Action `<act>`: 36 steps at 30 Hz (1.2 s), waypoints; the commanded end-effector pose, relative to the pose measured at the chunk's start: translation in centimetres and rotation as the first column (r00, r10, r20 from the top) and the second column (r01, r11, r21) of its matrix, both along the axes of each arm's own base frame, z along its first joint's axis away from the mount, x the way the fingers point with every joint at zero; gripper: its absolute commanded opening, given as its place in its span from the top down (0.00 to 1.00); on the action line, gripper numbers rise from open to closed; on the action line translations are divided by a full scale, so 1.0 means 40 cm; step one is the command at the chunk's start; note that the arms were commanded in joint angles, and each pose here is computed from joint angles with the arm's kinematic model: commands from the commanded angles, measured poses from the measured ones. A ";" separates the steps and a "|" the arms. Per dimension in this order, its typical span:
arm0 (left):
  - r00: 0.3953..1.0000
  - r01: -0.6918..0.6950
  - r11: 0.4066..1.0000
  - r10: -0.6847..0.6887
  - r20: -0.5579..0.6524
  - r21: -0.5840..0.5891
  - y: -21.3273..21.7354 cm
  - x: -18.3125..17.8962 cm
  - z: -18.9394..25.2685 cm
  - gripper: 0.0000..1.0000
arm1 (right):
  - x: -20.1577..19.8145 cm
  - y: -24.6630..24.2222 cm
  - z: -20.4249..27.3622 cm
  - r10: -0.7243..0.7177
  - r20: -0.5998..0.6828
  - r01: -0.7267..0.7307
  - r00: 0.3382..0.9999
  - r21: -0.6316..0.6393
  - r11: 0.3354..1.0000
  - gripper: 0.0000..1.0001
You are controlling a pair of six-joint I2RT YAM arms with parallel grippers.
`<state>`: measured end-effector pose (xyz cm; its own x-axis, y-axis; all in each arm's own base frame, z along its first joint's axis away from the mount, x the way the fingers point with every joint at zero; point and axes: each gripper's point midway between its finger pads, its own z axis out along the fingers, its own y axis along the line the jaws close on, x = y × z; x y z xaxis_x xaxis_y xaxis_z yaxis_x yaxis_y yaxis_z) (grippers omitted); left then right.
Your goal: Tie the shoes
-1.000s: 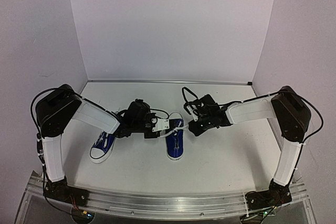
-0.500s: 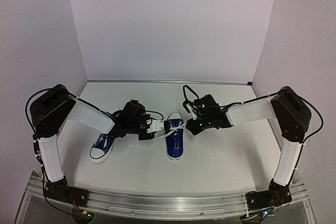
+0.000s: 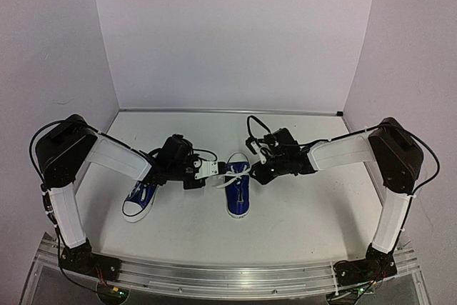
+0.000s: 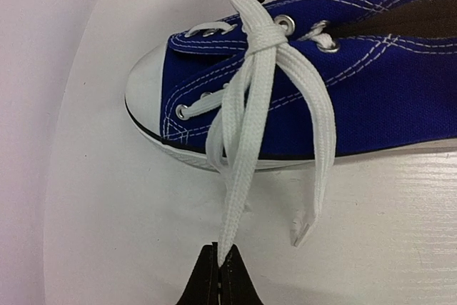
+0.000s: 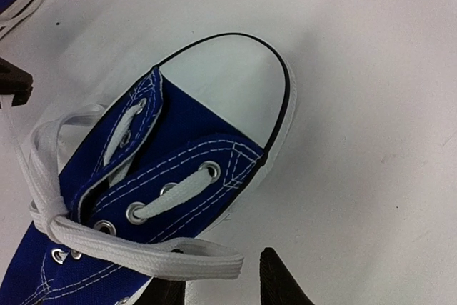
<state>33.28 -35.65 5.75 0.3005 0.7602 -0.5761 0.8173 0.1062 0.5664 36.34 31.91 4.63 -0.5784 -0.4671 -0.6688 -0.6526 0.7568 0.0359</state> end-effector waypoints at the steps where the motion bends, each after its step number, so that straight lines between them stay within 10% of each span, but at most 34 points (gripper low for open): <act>1: 1.000 -0.020 1.000 0.021 0.006 -0.022 0.018 -0.002 0.045 1.00 | 0.006 0.009 0.038 0.029 0.032 -0.030 0.999 0.023 0.999 0.67; 25: 0.999 -0.010 1.000 0.011 -0.042 0.022 0.052 -0.016 0.013 0.99 | 0.005 0.055 0.064 0.192 0.080 -0.192 0.978 0.000 0.981 0.63; 36: 0.997 -0.050 0.998 0.048 -0.062 -0.036 0.071 0.025 0.046 0.70 | -0.004 0.050 0.028 0.234 0.026 -0.232 0.972 -0.062 0.971 1.00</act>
<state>32.09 -33.01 4.18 0.2481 0.7967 -0.5510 0.8597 0.0810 0.5043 36.63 34.31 6.33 -0.4270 -0.5873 -0.6875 -0.7969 0.6038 -0.0209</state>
